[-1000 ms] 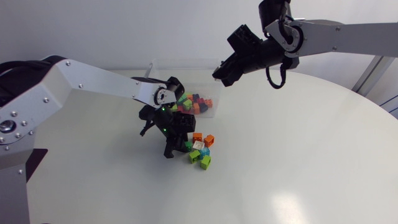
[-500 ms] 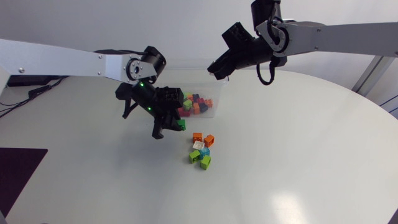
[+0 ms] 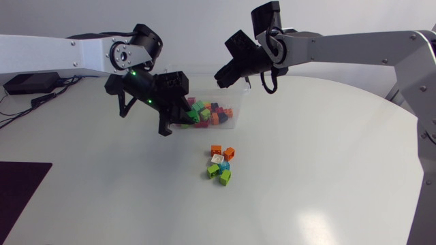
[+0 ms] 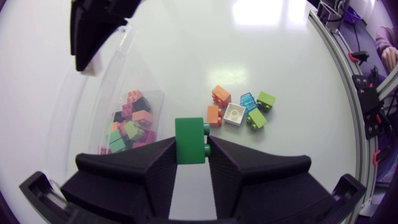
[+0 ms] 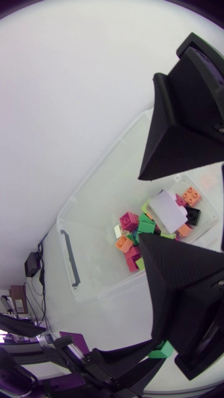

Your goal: Place the duplo bricks in the container

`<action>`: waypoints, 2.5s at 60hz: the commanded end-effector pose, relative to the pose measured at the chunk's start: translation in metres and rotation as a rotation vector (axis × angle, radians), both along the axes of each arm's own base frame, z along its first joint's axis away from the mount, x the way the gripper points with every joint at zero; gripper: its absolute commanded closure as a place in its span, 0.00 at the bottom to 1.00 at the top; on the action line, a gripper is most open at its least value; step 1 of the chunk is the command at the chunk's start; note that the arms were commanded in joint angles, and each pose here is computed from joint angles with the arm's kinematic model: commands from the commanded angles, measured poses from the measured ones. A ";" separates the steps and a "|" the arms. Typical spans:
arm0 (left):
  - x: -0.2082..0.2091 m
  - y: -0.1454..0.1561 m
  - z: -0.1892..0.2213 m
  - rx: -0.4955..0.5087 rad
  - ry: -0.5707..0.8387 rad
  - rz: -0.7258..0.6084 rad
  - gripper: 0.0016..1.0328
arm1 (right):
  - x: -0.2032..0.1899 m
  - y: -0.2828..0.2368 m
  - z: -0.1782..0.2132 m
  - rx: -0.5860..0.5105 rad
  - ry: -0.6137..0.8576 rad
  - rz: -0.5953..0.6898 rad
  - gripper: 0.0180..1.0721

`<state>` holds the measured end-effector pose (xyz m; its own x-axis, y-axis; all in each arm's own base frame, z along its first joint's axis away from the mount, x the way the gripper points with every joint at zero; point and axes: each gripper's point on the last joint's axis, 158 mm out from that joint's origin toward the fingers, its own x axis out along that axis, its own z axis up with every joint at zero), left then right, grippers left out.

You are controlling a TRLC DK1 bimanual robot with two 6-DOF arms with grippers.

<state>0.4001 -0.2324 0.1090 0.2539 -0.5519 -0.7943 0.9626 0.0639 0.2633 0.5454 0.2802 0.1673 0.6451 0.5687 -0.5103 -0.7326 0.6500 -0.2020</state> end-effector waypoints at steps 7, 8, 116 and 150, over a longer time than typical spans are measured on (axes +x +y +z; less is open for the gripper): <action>0.024 0.002 0.043 -0.090 -0.089 0.071 0.73 | 0.003 -0.001 0.023 0.028 -0.035 -0.027 0.07; 0.026 0.001 0.046 -0.101 -0.095 0.079 0.73 | 0.002 -0.003 0.024 0.030 -0.035 -0.030 0.07; 0.183 0.006 0.099 -0.297 -0.302 0.447 0.05 | -0.172 -0.058 -0.122 -0.276 0.267 0.085 0.07; 0.080 0.014 0.099 -0.231 -0.247 0.309 0.05 | -0.161 -0.045 -0.157 -0.309 0.427 -0.007 0.08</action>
